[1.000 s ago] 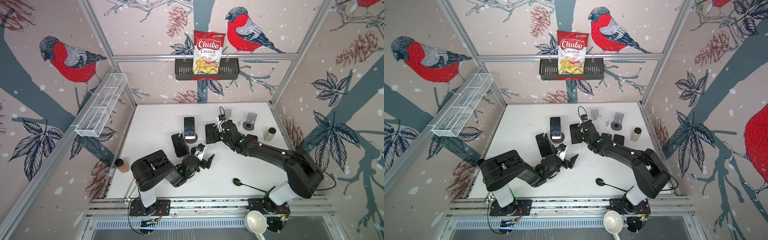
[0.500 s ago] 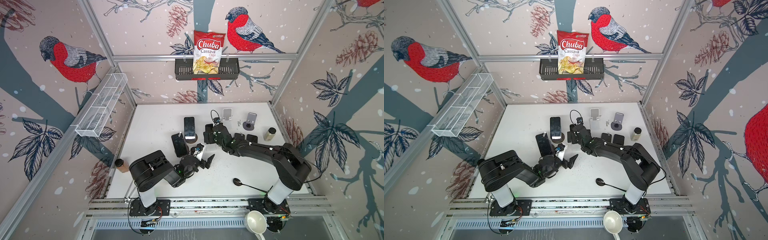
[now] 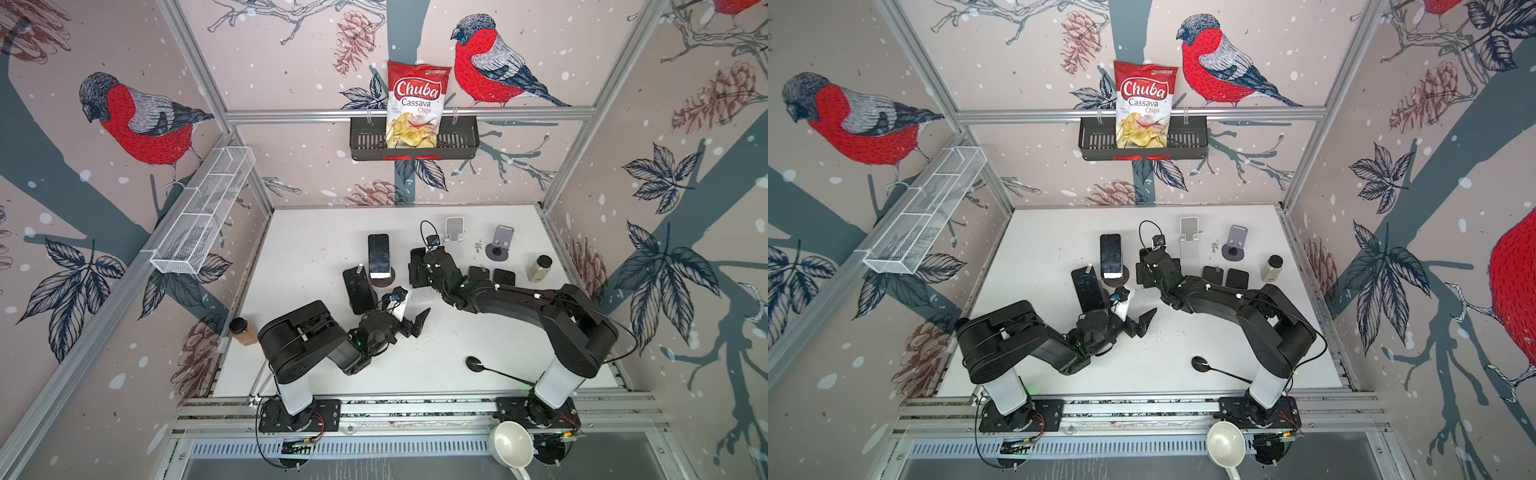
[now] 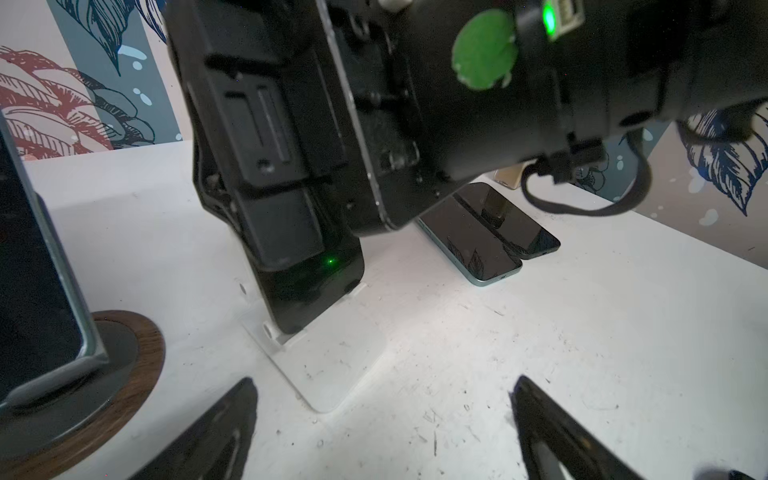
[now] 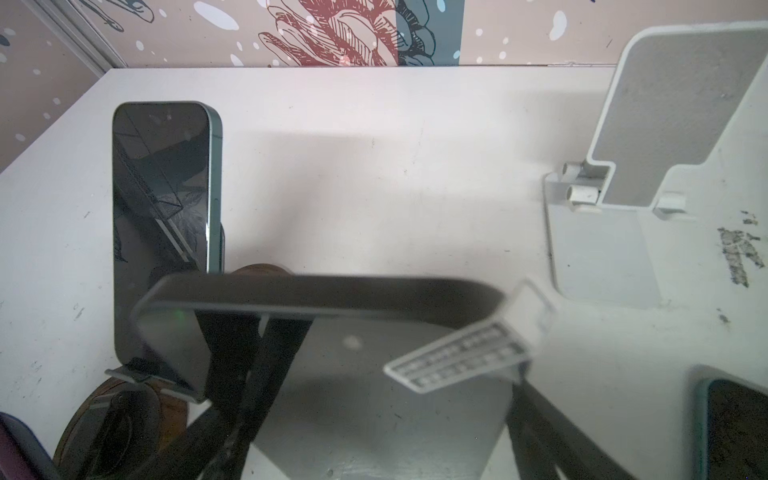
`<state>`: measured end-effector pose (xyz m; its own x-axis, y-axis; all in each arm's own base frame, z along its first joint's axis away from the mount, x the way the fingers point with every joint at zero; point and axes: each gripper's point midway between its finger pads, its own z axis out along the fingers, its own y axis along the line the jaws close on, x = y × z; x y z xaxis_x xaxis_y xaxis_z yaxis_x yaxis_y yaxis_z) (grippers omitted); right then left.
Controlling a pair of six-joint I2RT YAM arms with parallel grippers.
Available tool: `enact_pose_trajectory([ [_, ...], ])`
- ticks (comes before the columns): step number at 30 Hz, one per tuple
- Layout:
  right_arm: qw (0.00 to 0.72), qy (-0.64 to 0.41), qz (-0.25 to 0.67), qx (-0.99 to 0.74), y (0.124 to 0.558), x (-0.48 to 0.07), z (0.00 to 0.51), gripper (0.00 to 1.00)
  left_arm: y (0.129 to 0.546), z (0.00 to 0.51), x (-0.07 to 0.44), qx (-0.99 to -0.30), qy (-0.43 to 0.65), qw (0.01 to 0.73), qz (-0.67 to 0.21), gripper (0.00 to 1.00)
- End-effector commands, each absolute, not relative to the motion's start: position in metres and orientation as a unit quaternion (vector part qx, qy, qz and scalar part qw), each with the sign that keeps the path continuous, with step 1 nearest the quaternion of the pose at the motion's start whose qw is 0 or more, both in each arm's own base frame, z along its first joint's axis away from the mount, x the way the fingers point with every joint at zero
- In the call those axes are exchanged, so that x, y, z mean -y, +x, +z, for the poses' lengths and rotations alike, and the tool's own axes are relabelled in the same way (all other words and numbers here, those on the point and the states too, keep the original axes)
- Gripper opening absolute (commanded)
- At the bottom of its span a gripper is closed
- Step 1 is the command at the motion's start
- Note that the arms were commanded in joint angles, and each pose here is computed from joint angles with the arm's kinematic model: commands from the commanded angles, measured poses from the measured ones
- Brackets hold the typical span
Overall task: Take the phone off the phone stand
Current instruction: 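Close the right gripper on the black phone and lift it off its stand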
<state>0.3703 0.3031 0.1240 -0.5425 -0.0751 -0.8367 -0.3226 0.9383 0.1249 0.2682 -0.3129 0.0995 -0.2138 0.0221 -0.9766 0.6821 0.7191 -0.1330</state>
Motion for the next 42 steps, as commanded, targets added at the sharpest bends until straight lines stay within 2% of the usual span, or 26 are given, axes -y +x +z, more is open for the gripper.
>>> enact_pose_trajectory([
  [1,0.480,-0.118,0.130,-0.859,0.375,-0.304,0.129,0.93,0.270,0.113,0.316,-0.710,0.235,0.592,-0.299,0.94],
  [13,0.481,-0.128,0.132,-0.857,0.374,-0.306,0.128,0.87,0.273,0.112,0.318,-0.714,0.234,0.591,-0.294,0.94],
  [31,0.485,-0.137,0.131,-0.854,0.373,-0.307,0.133,0.70,0.276,0.110,0.319,-0.720,0.233,0.586,-0.289,0.94],
  [42,0.491,-0.140,0.128,-0.850,0.372,-0.306,0.145,0.67,0.277,0.108,0.318,-0.724,0.232,0.584,-0.283,0.94],
])
